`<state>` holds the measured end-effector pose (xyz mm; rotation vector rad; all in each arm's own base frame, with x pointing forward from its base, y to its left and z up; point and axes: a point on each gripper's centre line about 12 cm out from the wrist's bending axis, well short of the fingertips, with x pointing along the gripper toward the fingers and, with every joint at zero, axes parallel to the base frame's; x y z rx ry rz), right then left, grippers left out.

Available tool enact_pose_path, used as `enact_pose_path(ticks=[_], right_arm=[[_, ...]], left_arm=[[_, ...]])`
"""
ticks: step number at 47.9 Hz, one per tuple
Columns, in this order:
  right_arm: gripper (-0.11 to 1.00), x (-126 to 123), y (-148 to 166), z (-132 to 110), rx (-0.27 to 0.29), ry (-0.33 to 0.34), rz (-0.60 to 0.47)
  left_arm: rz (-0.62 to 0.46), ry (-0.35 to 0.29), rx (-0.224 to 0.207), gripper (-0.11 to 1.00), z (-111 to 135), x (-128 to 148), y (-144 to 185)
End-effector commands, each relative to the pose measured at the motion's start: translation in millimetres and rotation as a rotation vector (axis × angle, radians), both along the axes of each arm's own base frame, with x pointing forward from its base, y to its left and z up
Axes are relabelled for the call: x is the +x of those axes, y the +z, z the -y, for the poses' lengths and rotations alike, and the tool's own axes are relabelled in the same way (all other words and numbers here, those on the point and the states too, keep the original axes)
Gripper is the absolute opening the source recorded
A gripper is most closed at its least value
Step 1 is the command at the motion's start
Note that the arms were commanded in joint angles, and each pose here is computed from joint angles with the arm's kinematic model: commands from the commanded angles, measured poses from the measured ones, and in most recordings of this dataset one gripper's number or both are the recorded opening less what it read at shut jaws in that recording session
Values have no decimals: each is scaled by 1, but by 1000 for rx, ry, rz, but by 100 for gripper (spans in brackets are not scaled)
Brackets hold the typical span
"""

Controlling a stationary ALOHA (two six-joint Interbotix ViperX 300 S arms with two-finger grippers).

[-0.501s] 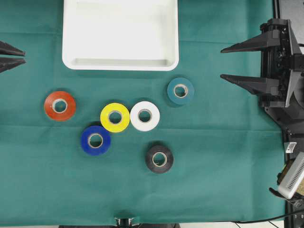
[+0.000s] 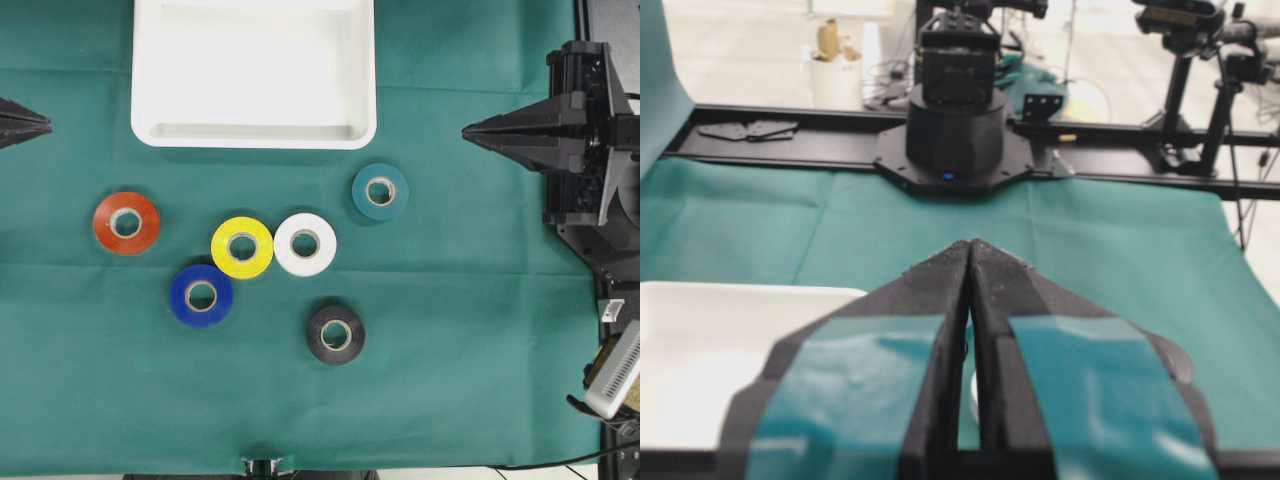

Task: Put the tape alternately from left to right into the white case.
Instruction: 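Move both grippers inward from rest toward the tape rolls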

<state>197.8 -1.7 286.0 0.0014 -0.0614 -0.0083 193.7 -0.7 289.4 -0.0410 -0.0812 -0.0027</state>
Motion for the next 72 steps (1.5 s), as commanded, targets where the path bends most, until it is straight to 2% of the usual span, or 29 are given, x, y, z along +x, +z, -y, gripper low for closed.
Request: enact_pose_path(ticks=[1, 19, 23, 28, 33, 36, 41, 49, 59, 72], right_arm=[[-9, 1, 4, 0, 3, -2, 12], [-9, 10, -3, 0, 16, -1, -34], [-5, 11, -2, 0, 16, -1, -34], [10, 10, -3, 1, 14, -5, -32], [35, 10, -4, 3, 16, -12, -37], [54, 10, -4, 4, 16, -17, -37], [80, 10, -5, 5, 15, -21, -41], [80, 14, -11, 9, 19, -39, -69], [80, 30, -22, 13, 40, -54, -138], [80, 60, -36, 15, 49, -57, -301]], left_arm=[[18, -9, -3, 2, 2, 0, 5], [-11, -16, -23, 5, 3, 1, 0], [-19, -16, -21, 20, 3, 1, -1], [-39, -17, -23, 49, 3, 1, -4], [-60, -17, -22, 79, 3, 2, -6], [-62, -17, -22, 92, 3, 2, -6], [-63, -16, -22, 92, 3, 2, -7], [-109, -17, -19, 92, 3, 7, -13], [-213, -16, -19, 92, 4, 25, -27], [-338, -15, -19, 92, 4, 45, -39]])
